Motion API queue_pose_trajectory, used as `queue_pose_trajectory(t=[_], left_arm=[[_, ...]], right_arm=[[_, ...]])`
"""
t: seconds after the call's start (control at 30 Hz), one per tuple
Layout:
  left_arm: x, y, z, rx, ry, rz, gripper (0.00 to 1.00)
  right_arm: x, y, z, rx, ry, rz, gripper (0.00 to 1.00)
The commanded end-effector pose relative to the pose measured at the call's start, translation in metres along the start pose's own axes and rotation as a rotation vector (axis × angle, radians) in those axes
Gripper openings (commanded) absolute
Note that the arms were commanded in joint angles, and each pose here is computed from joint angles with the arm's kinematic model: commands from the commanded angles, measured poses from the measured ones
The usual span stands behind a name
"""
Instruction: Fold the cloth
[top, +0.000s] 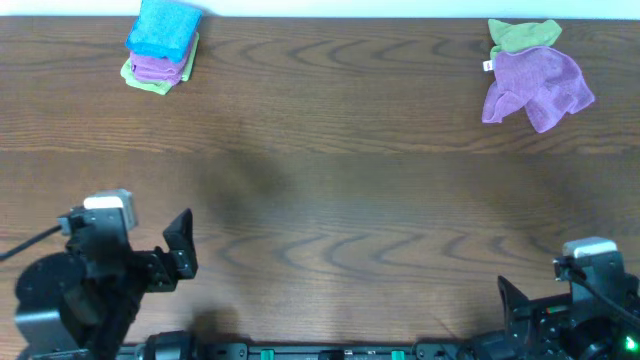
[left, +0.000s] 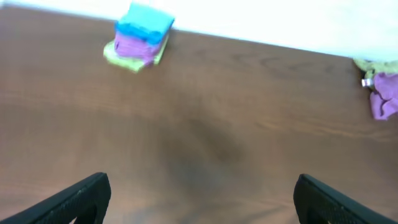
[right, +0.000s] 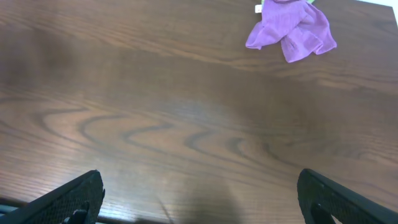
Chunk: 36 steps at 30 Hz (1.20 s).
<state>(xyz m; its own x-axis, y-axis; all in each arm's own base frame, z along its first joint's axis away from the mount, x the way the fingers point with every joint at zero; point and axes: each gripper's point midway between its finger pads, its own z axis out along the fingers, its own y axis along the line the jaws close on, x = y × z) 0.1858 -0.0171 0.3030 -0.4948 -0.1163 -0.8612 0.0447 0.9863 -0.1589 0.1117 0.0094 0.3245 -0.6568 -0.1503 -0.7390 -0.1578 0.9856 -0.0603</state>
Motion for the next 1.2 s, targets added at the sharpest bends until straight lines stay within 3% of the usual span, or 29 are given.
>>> queue_pose_trajectory(t=[0.0,0.37,0.97,1.17], left_arm=[[0.019,0.001,0.013,0.010,-0.044,0.108,0.95],[0.084,0.006,0.074,0.080,-0.194,0.047,0.95],[0.131,0.035,0.120,-0.020,-0.201,-0.027,0.95],[0.132,0.040,0.123,-0.044,-0.216,-0.028,0.95]], right_arm=[[0.001,-0.001,0.001,0.007,0.003,0.007,0.99],[0.001,-0.001,0.001,0.007,0.003,0.007,0.99],[0.001,-0.001,0.001,0.007,0.003,0.007,0.99],[0.001,-0.001,0.001,0.007,0.003,0.007,0.99]])
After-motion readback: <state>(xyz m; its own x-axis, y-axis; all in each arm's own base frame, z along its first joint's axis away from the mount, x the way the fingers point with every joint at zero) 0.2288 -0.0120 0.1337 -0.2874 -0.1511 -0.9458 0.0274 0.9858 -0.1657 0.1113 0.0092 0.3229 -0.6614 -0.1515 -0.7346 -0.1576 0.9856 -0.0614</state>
